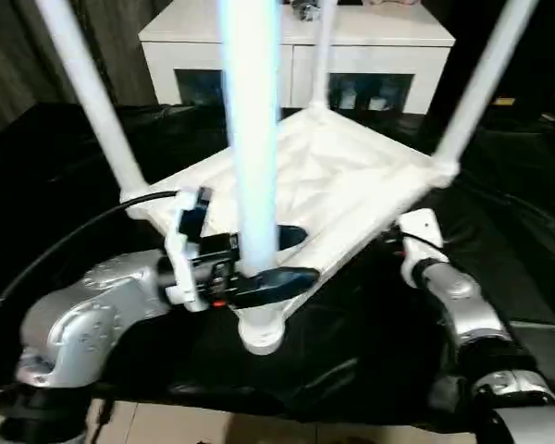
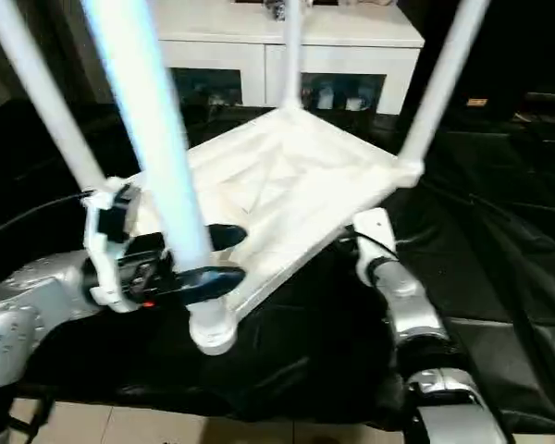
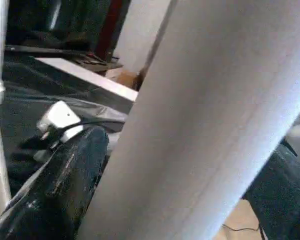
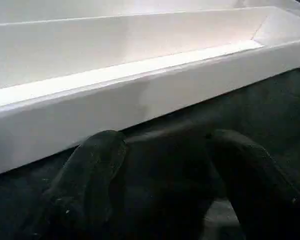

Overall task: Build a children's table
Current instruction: Rotate table base

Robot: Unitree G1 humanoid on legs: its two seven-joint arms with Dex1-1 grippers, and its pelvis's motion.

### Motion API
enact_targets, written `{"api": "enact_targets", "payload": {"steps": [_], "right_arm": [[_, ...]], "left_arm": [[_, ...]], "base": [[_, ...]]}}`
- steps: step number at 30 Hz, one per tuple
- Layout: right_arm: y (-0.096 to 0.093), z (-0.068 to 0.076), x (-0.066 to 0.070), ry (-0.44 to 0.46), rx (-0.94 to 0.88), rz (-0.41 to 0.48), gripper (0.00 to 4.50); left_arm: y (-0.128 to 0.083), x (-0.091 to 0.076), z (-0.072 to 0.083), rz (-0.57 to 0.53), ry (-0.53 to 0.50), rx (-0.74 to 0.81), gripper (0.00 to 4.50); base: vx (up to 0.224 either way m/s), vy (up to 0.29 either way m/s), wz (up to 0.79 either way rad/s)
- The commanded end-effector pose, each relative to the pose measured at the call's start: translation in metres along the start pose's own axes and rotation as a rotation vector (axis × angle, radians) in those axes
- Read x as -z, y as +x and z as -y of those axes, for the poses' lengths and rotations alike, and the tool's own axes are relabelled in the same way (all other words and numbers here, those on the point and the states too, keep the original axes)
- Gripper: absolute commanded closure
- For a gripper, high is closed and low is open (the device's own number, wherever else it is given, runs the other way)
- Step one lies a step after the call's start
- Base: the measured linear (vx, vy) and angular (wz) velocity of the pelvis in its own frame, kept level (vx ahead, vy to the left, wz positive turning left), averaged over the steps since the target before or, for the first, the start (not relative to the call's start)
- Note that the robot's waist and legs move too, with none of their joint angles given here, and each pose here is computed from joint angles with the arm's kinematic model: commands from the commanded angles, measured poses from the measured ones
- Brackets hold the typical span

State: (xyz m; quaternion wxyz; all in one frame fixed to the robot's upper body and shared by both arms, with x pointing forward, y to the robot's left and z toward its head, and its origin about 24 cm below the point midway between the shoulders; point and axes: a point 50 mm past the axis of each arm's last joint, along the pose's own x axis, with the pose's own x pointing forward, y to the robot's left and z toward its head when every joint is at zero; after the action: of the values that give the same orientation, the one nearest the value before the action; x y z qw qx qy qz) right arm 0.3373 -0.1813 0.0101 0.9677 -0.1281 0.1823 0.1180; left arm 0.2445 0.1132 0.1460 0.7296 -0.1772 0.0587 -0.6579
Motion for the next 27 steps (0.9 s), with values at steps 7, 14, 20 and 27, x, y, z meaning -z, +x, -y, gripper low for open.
{"api": "enact_targets", "payload": {"steps": [7,14,20,27], "right_arm": [[0.008,-0.055,-0.013,-0.042,-0.216,0.068,1.12],[0.007,-0.069,-0.012,-0.044,-0.281,0.088,1.12],[0.005,-0.074,-0.012,-0.044,-0.312,0.103,1.12],[0.0,-0.091,-0.013,-0.053,-0.414,0.13,1.12]], "left_arm": [[0.026,-0.003,-0.005,-0.005,0.026,0.049,0.03],[0.04,-0.001,-0.016,-0.008,0.065,0.008,0.03],[0.051,0.004,-0.036,-0.035,0.14,-0.125,0.03],[0.065,0.002,-0.054,-0.023,0.223,-0.231,0.03]], "base": [[0.0,0.0,0.0],[0.0,0.0,0.0],[0.0,0.0,0.0],[0.0,0.0,0.0]]}}
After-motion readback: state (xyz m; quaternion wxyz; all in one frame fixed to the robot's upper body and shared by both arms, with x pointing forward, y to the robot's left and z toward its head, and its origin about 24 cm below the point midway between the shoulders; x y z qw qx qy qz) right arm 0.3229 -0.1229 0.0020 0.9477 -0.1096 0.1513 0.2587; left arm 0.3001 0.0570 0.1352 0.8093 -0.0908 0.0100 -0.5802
